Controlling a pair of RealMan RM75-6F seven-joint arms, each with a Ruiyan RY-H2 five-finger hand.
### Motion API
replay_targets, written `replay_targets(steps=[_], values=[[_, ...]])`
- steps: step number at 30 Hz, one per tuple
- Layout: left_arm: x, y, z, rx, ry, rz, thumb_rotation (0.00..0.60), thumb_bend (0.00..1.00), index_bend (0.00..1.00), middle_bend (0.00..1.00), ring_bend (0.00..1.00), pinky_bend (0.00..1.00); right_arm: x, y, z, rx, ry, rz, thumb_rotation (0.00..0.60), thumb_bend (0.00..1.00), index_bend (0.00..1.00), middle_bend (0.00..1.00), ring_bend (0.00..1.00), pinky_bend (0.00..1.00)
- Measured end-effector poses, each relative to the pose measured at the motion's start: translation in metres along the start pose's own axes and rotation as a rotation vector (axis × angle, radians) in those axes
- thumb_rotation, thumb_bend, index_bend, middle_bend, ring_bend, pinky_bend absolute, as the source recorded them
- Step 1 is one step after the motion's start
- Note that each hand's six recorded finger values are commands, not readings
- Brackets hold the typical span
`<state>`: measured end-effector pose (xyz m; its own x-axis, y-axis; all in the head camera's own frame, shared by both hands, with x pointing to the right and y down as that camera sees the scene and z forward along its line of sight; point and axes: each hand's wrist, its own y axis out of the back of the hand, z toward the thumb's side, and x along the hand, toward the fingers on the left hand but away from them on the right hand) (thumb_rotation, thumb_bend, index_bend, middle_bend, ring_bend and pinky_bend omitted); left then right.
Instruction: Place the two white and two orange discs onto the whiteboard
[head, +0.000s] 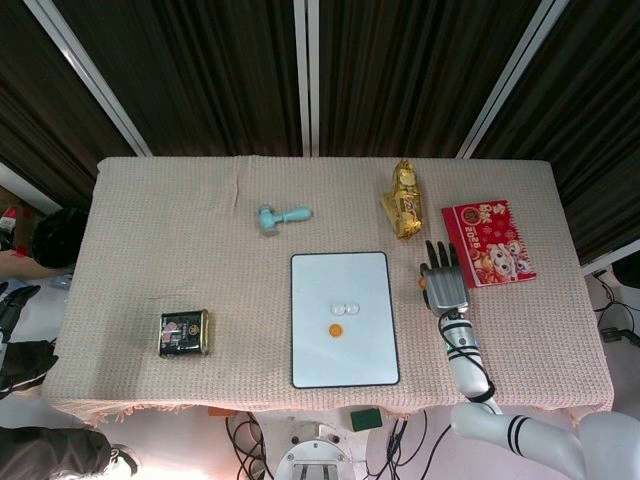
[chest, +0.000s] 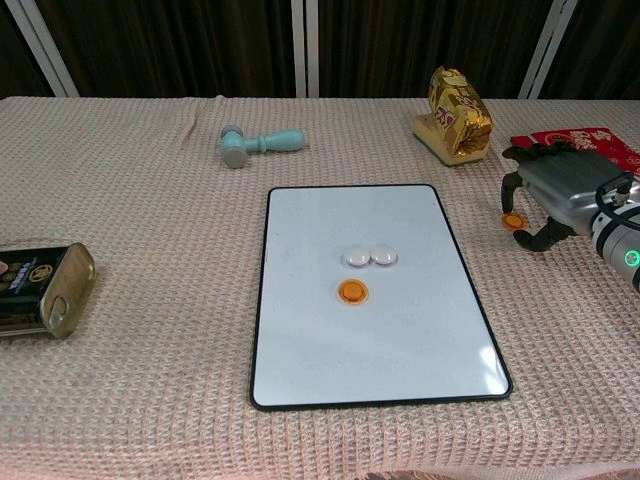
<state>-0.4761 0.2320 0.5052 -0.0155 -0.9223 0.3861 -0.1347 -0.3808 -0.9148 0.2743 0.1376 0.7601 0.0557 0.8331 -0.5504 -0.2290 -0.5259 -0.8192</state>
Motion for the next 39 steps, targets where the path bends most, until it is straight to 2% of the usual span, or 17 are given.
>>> replay_targets(steps=[6, 11, 14, 18, 21, 27, 33, 39], values=[[0.000, -0.001, 0.000, 0.002, -0.001, -0.003, 0.600, 0.10, 0.12, 0.14, 0.00, 0.12, 0.004, 0.006, 0.002, -0.013, 0.011, -0.022, 0.600, 0.38, 0.50, 0.00, 0.00, 0.00], [0.001, -0.002, 0.001, 0.004, -0.003, -0.008, 0.600, 0.10, 0.12, 0.14, 0.00, 0.12, 0.015, 0.021, 0.016, -0.033, 0.070, -0.063, 0.600, 0.38, 0.50, 0.00, 0.00, 0.00], [0.001, -0.002, 0.002, 0.005, -0.003, -0.009, 0.600, 0.10, 0.12, 0.14, 0.00, 0.12, 0.025, 0.032, 0.033, -0.048, 0.132, -0.089, 0.600, 0.38, 0.51, 0.00, 0.00, 0.00], [0.001, -0.003, 0.002, 0.007, -0.004, -0.012, 0.600, 0.10, 0.12, 0.14, 0.00, 0.12, 0.051, 0.052, 0.074, -0.075, 0.281, -0.121, 0.600, 0.39, 0.52, 0.00, 0.00, 0.00], [0.001, -0.003, 0.003, 0.006, -0.005, -0.011, 0.600, 0.10, 0.12, 0.14, 0.00, 0.12, 0.068, 0.059, 0.098, -0.050, 0.365, -0.131, 0.600, 0.39, 0.52, 0.00, 0.00, 0.00], [-0.001, 0.000, -0.001, -0.001, 0.009, -0.009, 0.600, 0.10, 0.12, 0.14, 0.00, 0.12, 0.084, 0.047, 0.128, 0.021, 0.452, -0.098, 0.600, 0.39, 0.52, 0.00, 0.00, 0.00], [-0.002, 0.002, -0.003, -0.009, 0.013, -0.003, 0.600, 0.10, 0.12, 0.14, 0.00, 0.12, 0.082, 0.030, 0.134, 0.053, 0.449, -0.064, 0.600, 0.38, 0.52, 0.00, 0.00, 0.00], [-0.002, 0.002, -0.002, -0.009, 0.009, -0.005, 0.600, 0.10, 0.12, 0.14, 0.00, 0.12, 0.081, 0.024, 0.137, 0.070, 0.446, -0.061, 0.600, 0.39, 0.52, 0.00, 0.00, 0.00]])
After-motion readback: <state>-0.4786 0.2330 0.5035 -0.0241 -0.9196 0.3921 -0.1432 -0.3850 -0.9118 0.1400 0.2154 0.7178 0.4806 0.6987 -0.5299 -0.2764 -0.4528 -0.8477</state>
